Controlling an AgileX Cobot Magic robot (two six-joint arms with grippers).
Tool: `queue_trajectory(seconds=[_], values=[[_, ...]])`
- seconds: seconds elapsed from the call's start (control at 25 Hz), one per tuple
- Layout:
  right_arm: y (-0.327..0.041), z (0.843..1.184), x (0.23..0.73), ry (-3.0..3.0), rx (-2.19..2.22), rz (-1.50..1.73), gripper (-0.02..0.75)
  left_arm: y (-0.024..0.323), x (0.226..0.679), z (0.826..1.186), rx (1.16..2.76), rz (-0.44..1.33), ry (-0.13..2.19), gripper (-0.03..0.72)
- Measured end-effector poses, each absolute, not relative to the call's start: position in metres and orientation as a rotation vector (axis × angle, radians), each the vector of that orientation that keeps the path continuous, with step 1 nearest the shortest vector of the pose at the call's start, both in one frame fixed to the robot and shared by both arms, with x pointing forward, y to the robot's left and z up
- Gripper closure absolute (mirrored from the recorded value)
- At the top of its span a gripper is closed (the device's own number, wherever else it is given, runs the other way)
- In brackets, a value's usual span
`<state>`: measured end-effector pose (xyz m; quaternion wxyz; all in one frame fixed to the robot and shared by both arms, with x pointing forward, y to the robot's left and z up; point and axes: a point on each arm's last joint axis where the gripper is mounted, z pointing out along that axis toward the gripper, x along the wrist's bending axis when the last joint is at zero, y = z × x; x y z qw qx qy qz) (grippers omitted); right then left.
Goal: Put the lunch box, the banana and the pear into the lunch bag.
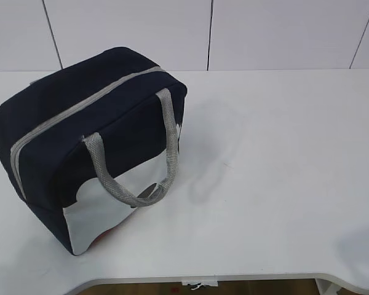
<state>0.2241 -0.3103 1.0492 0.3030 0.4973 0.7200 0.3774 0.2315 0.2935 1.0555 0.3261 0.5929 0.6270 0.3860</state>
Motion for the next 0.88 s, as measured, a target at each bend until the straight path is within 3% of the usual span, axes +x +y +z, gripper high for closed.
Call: queue_trajectory(seconds=[0.4,0.88], values=[[-0.3079,1.0435,0.2291,1.914,1.298,1.002,0.474,0.2935,0.2315,1.0555,1.554,1.011,1.643,0.453],[-0.3078,1.0441,0.2294,1.909,1.291,1.007,0.487,0.2935,0.2315,1.0555,1.554,1.011,1.643,0.453]])
